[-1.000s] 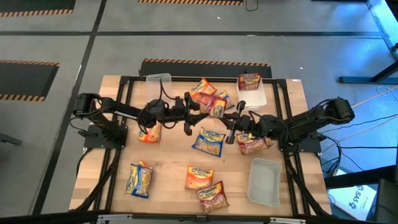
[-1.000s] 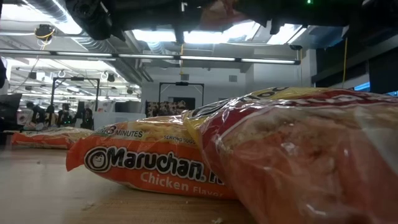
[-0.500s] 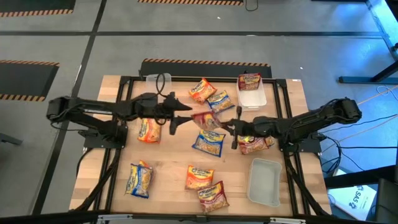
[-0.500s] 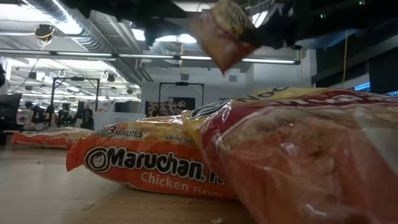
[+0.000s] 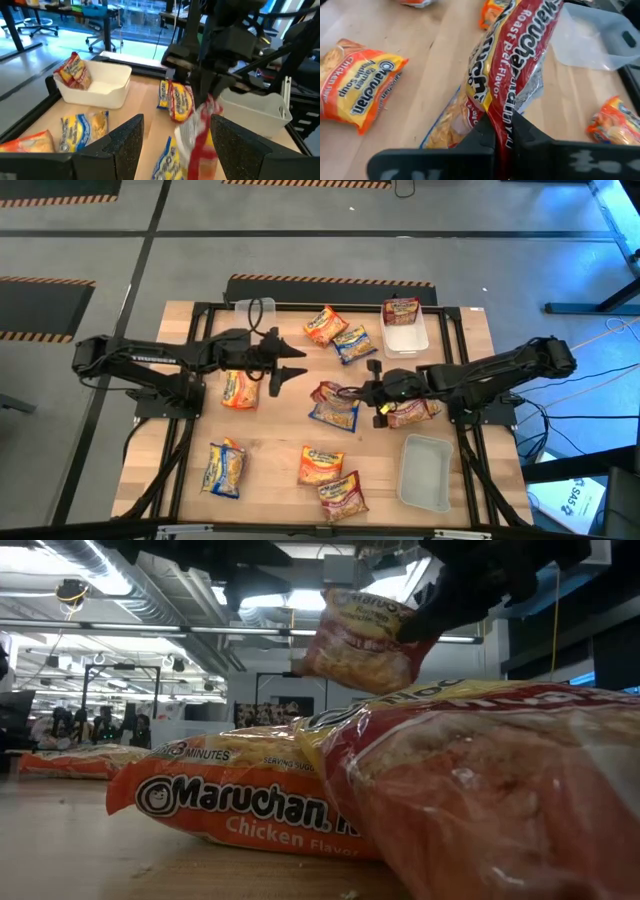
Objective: Sort Maruchan noodles
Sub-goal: Put the top left red noodle pack into the white bin
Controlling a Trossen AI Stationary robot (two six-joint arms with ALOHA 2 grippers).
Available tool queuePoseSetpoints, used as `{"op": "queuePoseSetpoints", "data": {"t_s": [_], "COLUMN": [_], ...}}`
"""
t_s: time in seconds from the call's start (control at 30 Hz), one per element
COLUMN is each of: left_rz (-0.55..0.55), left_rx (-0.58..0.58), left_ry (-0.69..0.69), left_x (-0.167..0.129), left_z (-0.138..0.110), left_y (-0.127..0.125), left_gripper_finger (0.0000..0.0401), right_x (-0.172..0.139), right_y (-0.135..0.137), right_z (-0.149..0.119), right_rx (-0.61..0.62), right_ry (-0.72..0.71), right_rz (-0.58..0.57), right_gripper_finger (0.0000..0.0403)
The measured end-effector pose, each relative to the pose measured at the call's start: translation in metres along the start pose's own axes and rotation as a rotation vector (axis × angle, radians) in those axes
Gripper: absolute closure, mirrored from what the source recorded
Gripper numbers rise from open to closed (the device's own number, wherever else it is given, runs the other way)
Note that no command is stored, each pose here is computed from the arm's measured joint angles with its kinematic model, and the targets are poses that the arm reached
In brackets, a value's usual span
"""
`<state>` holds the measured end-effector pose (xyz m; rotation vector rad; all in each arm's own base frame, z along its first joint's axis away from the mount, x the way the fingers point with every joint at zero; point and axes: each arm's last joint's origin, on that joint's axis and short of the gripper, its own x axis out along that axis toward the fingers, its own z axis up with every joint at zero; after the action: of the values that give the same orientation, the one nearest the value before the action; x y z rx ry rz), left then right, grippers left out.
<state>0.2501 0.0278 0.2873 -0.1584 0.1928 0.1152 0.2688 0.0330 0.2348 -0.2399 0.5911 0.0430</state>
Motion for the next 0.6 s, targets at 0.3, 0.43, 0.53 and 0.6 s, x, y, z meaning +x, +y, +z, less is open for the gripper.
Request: {"op": "queuePoseSetpoints", "data": {"t_s": [0.3,0.43,0.53,0.6], "left_rz": [-0.015,-0.011,-0.059,-0.072], "left_rx": [-0.042,-0.075,-0.137,-0.159], "left_ry": [0.159,0.142,0.132,0.138], "left_x": [0.032,0.037,0.038,0.038], "left_z": [-0.033,-0.034,-0.033,-0.033], "left_y": [-0.007,-0.006,-0.004,-0.003], "left_gripper_finger": [0.0178,0.0162,0.0135,0.0118], "right_x": [0.004,0.004,0.004,0.004], "right_y": [0.001,0.001,0.001,0.001], "right_z": [0.000,0.000,0.000,0.001], "right_rx": [0.000,0.000,0.000,-0.003], "right_ry": [0.001,0.002,-0.001,-0.002], "right_rz": [0.005,0.005,0.004,0.004], "right_gripper_finger": [0.0402,0.0402,0.0402,0.0402]}}
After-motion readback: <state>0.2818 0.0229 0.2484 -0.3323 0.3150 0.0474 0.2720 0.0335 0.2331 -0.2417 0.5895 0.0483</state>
